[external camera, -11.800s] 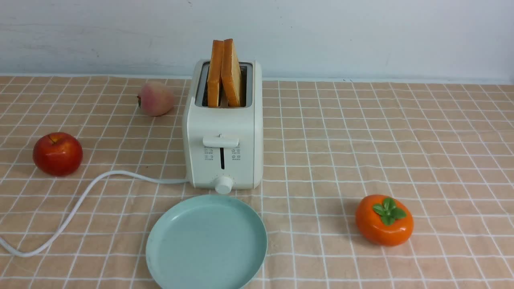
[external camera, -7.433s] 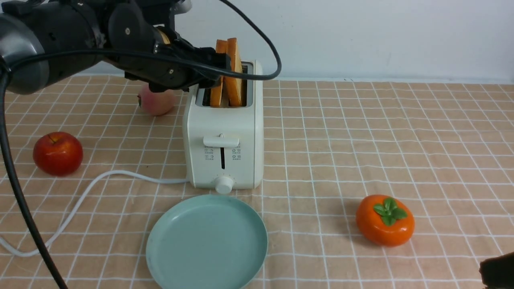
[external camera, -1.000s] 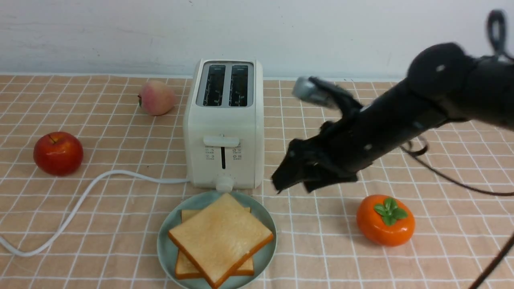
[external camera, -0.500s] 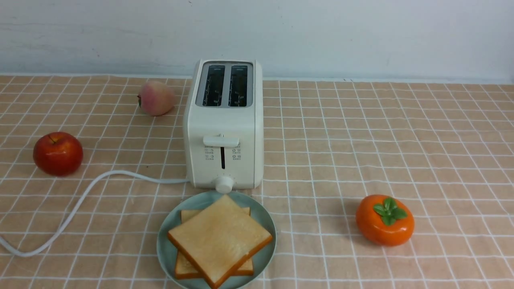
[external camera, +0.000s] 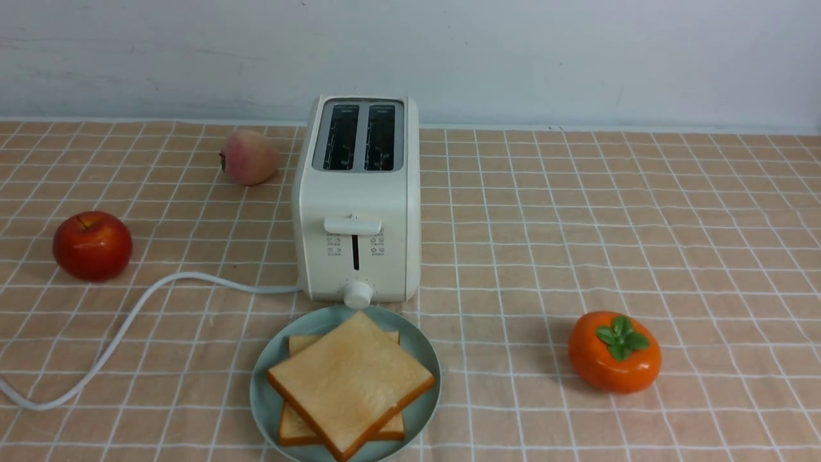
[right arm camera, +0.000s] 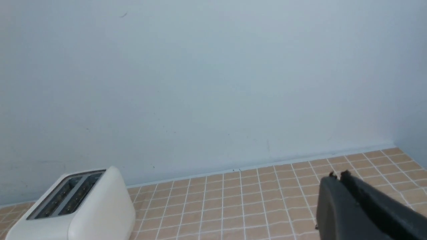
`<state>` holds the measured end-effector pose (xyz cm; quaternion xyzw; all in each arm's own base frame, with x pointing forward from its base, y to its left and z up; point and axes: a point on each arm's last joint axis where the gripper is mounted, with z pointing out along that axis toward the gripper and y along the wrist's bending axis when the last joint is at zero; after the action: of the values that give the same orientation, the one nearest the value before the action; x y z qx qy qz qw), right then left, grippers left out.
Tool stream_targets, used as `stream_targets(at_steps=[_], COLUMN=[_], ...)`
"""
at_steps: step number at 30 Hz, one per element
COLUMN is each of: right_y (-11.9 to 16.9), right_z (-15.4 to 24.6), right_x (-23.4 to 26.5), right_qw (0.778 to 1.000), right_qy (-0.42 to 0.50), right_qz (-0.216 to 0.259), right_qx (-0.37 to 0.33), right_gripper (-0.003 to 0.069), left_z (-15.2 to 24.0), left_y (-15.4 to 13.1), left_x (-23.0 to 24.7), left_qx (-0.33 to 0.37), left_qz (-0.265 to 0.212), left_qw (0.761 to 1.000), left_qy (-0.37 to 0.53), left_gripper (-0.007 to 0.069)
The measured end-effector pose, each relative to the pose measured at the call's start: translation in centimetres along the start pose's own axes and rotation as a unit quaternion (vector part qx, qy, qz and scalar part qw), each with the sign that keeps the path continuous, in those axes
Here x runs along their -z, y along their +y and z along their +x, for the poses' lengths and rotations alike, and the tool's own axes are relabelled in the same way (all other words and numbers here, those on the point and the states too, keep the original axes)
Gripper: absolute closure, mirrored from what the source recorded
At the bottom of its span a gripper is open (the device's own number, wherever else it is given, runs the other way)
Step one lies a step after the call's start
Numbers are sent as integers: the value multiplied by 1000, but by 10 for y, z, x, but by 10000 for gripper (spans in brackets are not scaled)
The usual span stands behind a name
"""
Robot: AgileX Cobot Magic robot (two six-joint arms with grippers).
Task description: Take toasted bread from bread machine on light coffee tablecloth place on plate.
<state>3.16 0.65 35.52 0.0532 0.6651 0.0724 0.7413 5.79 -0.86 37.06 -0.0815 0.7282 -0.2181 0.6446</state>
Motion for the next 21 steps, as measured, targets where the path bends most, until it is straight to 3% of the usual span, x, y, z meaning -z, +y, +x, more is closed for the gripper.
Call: stream_targets(at_steps=[21], right_y=[-2], right_z=[-1], right_x=[0], right_qw=[999], right_qy=[-44], right_qz=[5], right_qx=[-1], right_gripper=[636], left_z=[2], left_y=[1], left_x=[-1], left_qx=[0], left_qz=[-7], left_qw=[1000], left_qy=[9], left_gripper=[622])
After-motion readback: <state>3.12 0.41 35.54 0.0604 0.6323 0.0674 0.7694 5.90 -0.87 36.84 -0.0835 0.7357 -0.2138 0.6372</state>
